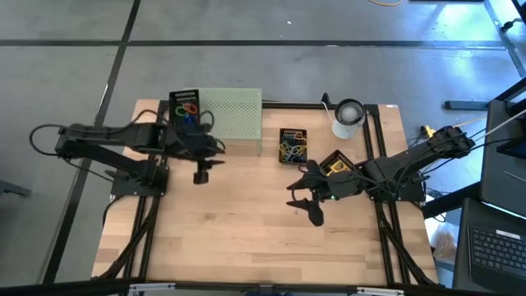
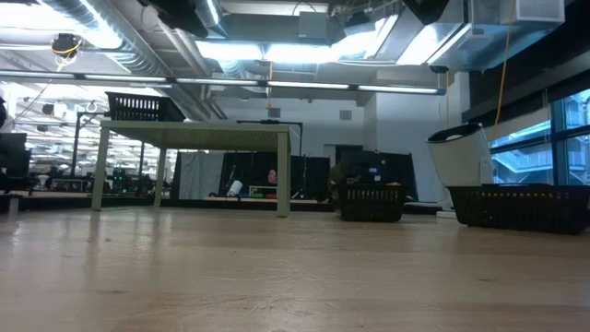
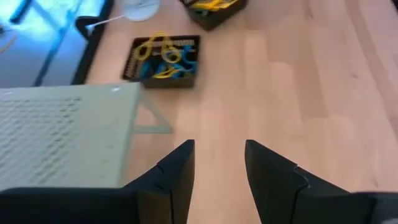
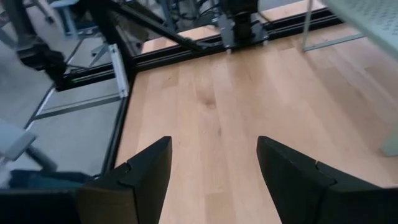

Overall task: Pick & Place Office Desk Supplies
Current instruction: Put the top black bin on the shelf

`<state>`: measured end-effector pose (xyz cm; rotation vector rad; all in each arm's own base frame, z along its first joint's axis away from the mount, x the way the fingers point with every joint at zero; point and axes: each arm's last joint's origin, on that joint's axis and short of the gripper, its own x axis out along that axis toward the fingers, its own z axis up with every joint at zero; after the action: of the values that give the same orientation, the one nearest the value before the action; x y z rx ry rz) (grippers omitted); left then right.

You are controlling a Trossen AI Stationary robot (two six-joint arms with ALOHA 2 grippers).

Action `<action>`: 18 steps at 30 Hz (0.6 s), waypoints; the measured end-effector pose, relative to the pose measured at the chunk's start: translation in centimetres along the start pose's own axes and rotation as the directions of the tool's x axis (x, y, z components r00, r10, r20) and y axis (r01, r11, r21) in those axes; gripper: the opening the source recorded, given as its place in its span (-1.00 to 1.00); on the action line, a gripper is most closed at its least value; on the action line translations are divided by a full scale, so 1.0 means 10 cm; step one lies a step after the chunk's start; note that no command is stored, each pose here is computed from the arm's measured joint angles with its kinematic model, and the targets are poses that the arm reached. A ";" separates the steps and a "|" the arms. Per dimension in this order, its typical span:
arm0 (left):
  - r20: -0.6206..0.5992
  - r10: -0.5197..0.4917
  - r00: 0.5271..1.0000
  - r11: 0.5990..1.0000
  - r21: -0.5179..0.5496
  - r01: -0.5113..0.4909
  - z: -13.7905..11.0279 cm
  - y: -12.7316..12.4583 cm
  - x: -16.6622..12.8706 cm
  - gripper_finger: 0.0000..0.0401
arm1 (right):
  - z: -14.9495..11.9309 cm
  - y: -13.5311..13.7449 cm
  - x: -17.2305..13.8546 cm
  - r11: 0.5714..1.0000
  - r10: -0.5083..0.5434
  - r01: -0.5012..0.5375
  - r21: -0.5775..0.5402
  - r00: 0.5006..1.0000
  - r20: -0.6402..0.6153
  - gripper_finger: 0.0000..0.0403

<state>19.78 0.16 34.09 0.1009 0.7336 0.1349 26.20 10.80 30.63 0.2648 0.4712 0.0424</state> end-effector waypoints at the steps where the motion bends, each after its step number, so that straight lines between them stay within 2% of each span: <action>1: 0.000 -0.012 1.000 1.000 0.003 0.012 -0.01 -0.04 0.04 -0.33 | 0.00 0.00 0.00 1.000 -0.013 0.013 0.000 1.000 0.007 0.18; 9: -0.020 -0.089 0.996 0.996 0.003 0.089 -0.18 -0.35 0.38 -0.33 | 0.05 -0.01 0.00 0.998 -0.059 0.058 0.014 0.996 0.071 0.18; 13: 0.001 -0.074 0.997 0.997 -0.012 0.074 -0.19 -0.44 0.47 -0.33 | 0.11 -0.01 0.00 0.999 -0.046 0.043 0.021 0.991 0.123 0.18; 15: 0.022 -0.055 0.998 0.998 -0.015 0.056 -0.18 -0.47 0.51 -0.33 | 0.11 -0.02 0.01 0.999 -0.031 0.029 0.022 0.993 0.111 0.18; 18: 0.037 -0.046 0.998 0.999 -0.011 0.046 -0.17 -0.50 0.54 -0.33 | 0.04 -0.07 0.02 0.999 -0.029 0.029 0.015 0.999 0.019 0.18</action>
<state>23.02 -3.83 28.63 0.0745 0.6981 0.0931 26.53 10.03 30.72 0.2723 0.4559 0.0082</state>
